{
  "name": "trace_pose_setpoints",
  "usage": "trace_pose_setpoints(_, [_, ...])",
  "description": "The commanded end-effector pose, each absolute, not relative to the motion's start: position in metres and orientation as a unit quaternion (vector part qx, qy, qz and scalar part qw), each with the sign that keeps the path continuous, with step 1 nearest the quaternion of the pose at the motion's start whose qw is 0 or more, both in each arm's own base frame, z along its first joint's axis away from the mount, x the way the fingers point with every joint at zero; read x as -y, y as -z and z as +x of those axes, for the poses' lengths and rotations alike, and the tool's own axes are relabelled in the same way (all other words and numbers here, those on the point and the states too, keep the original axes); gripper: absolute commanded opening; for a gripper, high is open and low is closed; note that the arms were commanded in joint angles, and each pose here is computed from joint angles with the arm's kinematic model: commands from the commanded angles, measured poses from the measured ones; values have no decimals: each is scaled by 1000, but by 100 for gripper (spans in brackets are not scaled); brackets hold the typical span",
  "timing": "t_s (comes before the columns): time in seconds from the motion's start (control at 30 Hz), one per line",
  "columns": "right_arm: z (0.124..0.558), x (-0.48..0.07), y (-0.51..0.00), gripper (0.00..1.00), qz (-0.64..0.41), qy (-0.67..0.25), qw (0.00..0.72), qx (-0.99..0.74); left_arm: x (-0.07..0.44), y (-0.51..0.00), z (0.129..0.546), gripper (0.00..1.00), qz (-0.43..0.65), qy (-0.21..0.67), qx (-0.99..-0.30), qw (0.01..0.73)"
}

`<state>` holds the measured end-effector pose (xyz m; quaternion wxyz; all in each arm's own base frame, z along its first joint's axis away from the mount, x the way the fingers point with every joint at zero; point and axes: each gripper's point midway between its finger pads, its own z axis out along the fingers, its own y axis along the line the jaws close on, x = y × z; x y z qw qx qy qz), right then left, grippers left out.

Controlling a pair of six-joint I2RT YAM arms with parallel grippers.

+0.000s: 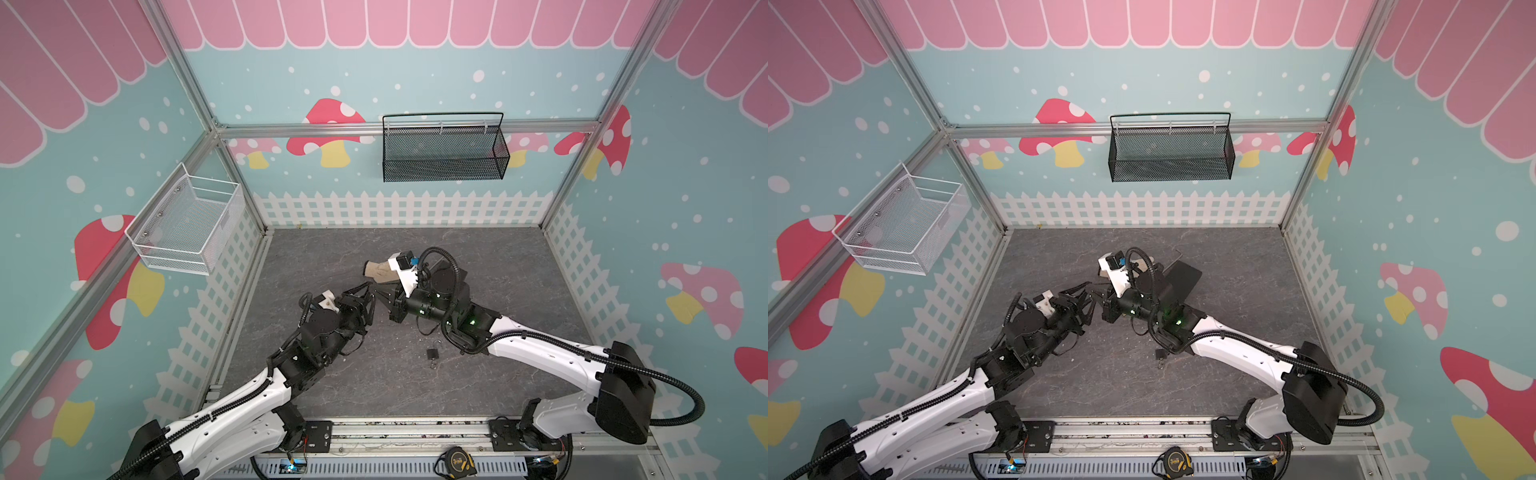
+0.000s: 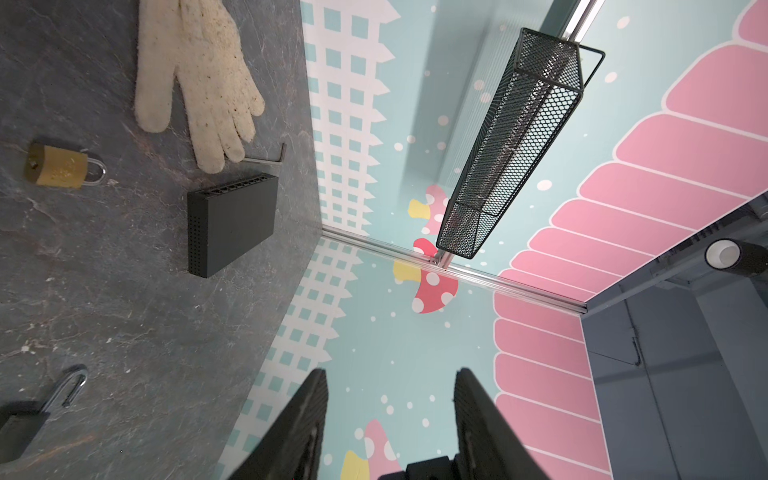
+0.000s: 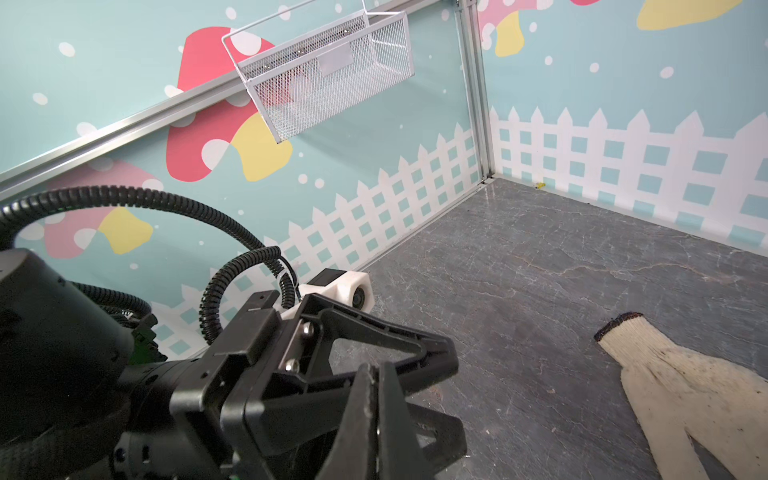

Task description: Unlock with the key

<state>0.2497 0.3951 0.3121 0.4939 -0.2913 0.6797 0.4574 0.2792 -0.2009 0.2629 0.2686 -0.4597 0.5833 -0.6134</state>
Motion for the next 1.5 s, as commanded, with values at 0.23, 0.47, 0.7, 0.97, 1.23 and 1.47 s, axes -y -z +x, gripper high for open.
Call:
trace_pose_setpoints(0.23, [244,-396,-305,0,-254,-497,478,-678,204,-283,278,47,-481,658,-527,241])
trace_pose_setpoints(0.47, [241,-398,-323,0,-250,-519,484,-659,205,-276,275,47,-490,653,-529,231])
trace_pose_setpoints(0.7, [241,-401,-332,0,-244,-533,481,-652,198,-273,272,50,-501,645,-525,238])
trace_pose_setpoints(0.97, [239,-402,-334,0,-237,-548,475,-646,194,-266,270,57,-513,636,-526,235])
trace_pose_setpoints(1.23, [238,-409,-319,0,-239,-553,459,-653,193,-271,270,58,-516,646,-511,235])
trace_pose_setpoints(1.47, [238,-408,-312,0,-236,-550,458,-657,191,-271,271,55,-523,650,-498,236])
